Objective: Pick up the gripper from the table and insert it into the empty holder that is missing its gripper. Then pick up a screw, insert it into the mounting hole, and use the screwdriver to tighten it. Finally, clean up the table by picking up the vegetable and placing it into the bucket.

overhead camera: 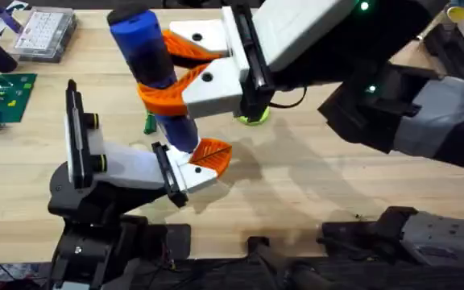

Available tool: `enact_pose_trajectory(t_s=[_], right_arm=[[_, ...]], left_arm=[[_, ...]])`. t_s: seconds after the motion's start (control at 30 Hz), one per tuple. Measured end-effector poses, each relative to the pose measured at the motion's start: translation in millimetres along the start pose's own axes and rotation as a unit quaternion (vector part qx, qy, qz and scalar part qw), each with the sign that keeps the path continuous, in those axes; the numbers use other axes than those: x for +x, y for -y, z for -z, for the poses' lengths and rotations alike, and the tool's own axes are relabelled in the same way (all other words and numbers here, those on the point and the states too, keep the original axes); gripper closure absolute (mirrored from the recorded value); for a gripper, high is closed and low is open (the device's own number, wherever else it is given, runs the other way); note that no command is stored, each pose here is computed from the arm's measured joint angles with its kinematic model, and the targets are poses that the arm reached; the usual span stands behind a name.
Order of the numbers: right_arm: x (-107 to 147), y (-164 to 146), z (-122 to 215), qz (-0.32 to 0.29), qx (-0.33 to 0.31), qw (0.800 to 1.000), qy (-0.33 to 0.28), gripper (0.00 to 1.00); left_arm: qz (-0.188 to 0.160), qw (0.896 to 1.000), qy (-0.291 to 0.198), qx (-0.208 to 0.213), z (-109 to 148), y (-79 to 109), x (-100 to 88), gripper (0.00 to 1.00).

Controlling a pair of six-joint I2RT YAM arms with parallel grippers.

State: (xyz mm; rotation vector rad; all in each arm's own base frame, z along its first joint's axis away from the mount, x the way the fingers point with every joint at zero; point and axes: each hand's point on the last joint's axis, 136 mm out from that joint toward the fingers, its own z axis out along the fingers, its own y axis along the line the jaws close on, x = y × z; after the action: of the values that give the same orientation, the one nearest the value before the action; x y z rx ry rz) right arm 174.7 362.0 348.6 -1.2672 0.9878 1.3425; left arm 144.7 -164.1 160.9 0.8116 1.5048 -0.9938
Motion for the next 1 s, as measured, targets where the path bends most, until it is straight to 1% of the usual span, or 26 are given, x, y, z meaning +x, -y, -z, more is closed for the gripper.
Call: enact_pose_trajectory(t_s=[0.27,0.4,0.73,0.87,1.0], right_arm=[[-1,0,0,0.002,0.0,1.0,0.001,0.905],[-9,0,0,0.022,-0.002,1.0,0.017,0.905],[-8,0,-1,0.003,-0.002,1.0,0.014,0.906],[-3,10,0,-0.039,0.008,0.999,-0.014,0.905],[3,28,9,-0.076,0.031,0.994,-0.068,0.907]], left_arm=[[0.0,1.0,0.0,0.0,0,-0.1,-0.1,0.985],[0.0,1.0,0.0,0.0,0,-0.1,0.0,0.985],[0.0,1.0,0.0,0.0,0,-0.1,0.0,0.985],[0.0,1.0,0.0,0.0,0,-0.1,0.0,0.985],[0.0,1.0,0.0,0.0,0,-0.1,0.0,0.985]])
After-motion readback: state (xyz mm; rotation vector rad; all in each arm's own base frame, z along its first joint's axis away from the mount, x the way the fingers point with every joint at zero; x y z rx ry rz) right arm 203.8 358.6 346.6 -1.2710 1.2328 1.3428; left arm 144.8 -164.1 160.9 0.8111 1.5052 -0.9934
